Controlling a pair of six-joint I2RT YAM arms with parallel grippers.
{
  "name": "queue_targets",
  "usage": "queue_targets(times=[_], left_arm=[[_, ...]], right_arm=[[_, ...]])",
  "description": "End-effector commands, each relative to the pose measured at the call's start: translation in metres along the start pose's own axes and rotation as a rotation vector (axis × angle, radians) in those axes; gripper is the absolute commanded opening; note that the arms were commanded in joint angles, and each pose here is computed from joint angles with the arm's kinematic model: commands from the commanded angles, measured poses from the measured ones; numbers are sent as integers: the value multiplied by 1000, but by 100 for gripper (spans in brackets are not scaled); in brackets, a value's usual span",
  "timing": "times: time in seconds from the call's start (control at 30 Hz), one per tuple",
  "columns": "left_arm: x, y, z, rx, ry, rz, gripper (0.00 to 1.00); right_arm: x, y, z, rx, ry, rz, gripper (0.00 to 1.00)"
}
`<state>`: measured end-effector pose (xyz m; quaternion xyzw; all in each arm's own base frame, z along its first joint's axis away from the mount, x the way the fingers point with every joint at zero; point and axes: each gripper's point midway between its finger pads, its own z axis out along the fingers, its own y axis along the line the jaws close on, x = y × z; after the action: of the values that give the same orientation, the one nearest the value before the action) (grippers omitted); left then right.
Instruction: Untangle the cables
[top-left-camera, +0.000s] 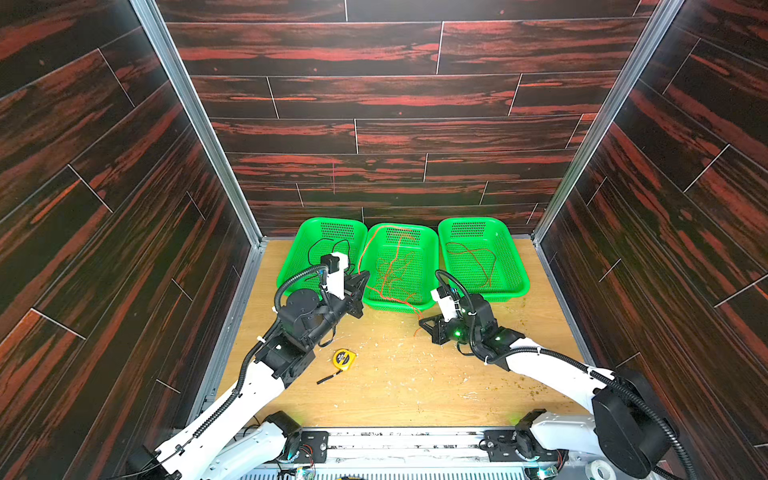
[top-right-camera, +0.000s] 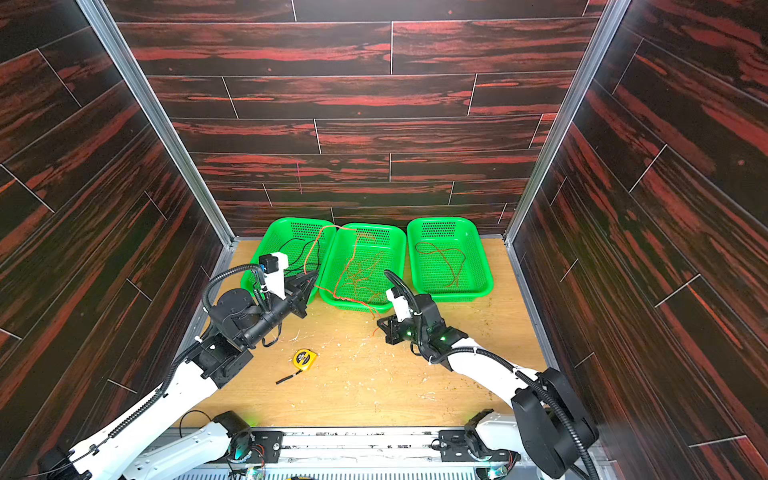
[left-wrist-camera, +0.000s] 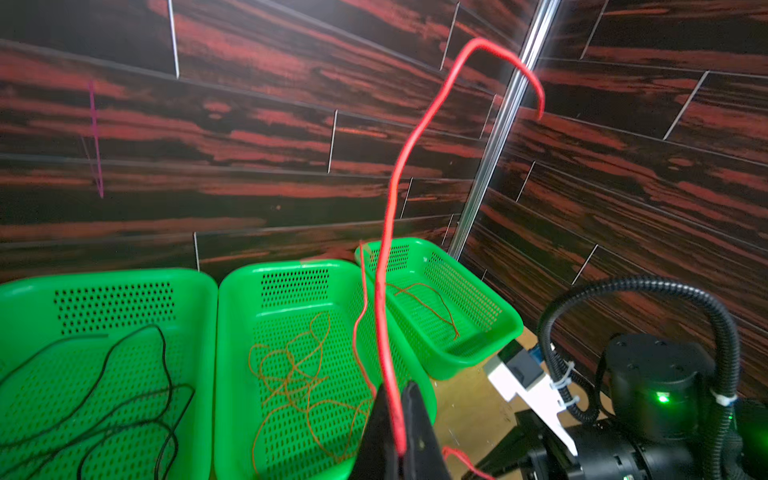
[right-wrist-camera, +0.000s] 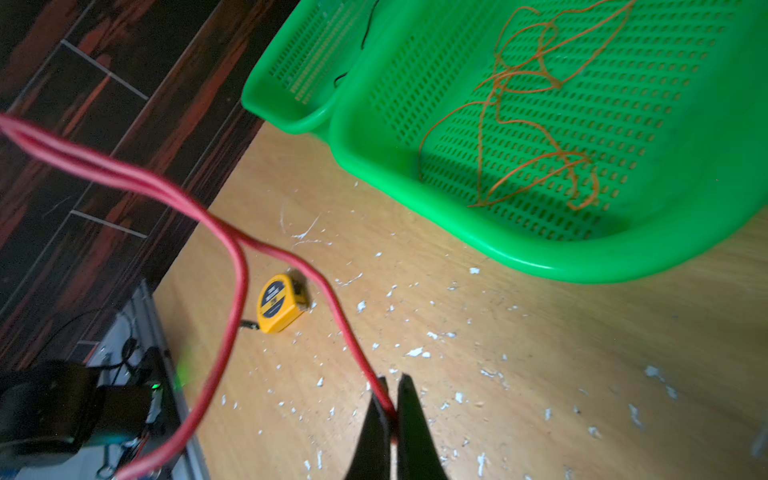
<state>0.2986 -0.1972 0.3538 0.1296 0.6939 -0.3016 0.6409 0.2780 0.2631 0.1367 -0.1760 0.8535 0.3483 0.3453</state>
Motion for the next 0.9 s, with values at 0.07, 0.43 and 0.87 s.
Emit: queue_targets(times=[0.07, 0.43, 0.87], left_arm=[[-64, 4, -23, -13, -224, -29, 0], [-13, 36, -23, -156, -65, 22, 0], [17, 43, -60, -202, 27, 147, 57]], right_arm=[[44, -64, -6, 277, 111, 88, 0], [-8, -26, -50, 213, -43, -118, 0], [-36, -16, -73, 278, 21, -186, 0]])
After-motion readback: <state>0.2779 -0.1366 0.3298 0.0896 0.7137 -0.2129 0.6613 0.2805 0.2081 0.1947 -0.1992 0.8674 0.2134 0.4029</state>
